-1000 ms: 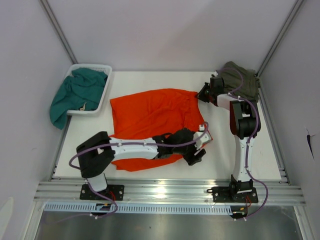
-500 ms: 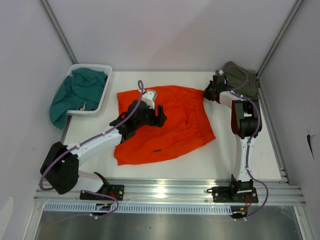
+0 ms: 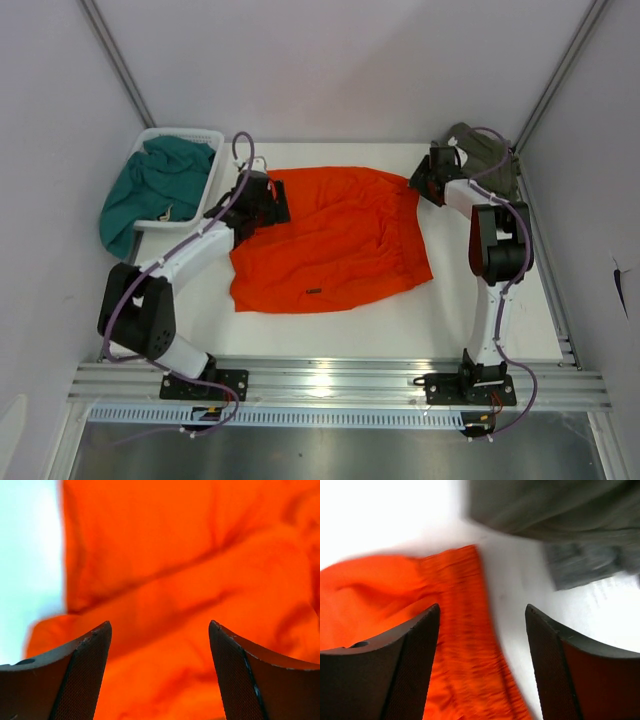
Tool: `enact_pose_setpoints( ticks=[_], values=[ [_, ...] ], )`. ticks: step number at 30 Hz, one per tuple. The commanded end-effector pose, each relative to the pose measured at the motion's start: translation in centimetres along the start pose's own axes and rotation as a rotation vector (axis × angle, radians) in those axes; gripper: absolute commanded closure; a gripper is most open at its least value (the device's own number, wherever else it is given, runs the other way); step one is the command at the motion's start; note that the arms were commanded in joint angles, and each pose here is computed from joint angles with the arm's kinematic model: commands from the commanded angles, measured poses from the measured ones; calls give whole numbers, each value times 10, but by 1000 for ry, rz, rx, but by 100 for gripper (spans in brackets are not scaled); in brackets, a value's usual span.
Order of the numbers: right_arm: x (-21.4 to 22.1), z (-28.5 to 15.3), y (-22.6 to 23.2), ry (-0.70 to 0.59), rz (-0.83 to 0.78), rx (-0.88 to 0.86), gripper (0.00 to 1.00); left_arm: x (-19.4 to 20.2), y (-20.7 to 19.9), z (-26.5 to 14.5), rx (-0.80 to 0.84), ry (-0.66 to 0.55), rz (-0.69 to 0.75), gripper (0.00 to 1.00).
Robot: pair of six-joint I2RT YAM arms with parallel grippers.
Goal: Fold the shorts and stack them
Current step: Flatten the shorts out
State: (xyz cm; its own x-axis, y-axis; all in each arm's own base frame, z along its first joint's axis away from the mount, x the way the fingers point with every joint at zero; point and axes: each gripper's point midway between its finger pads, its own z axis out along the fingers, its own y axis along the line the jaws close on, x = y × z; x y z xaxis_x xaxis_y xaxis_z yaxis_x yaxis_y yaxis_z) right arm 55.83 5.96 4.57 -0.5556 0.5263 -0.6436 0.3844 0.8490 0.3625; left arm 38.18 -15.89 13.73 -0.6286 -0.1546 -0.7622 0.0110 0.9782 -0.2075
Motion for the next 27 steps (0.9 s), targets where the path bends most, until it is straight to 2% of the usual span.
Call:
enact_pose_setpoints(
  ticks=[1, 4, 6, 7, 9, 10, 11, 12, 13, 15, 16, 19, 23, 27],
  values=[
    [-45, -44, 39, -96, -79, -50, 30, -51, 23, 7, -88, -64, -74, 20],
    [-38, -63, 55, -63, -108, -102, 36, -67, 44, 26, -196, -38, -54, 21],
    [-24, -79, 64, -29, -150, -112, 38, -58, 59, 46, -221, 24, -51, 21],
    [-9, -83, 57, 3, -167, -93, 38, -70, 58, 51, -204, 14, -63, 21],
    [5, -104, 64, 0, -192, -106, 41, -61, 72, 69, -196, 82, -83, 23],
    [26, -105, 53, 28, -209, -93, 45, -64, 75, 73, -195, 85, -81, 25],
    [38, -112, 56, 32, -224, -105, 53, -66, 80, 78, -192, 86, -85, 26],
    [36, -125, 58, 10, -220, -124, 56, -65, 80, 82, -178, 93, -85, 27],
    [53, -126, 48, 38, -225, -123, 62, -63, 82, 88, -181, 104, -78, 28],
    [60, -138, 46, 53, -219, -139, 64, -66, 84, 94, -184, 109, -65, 29],
    [66, -142, 43, 69, -223, -139, 68, -55, 89, 100, -207, 150, -58, 30],
    [87, -160, 33, 88, -244, -134, 68, -60, 92, 107, -205, 154, -69, 30],
    [111, -182, 9, 102, -299, -65, 57, -62, 93, 117, -161, 143, -90, 31],
    [134, -197, -26, 175, -315, 4, 56, -70, 95, 124, -168, 124, -71, 37]
  ],
)
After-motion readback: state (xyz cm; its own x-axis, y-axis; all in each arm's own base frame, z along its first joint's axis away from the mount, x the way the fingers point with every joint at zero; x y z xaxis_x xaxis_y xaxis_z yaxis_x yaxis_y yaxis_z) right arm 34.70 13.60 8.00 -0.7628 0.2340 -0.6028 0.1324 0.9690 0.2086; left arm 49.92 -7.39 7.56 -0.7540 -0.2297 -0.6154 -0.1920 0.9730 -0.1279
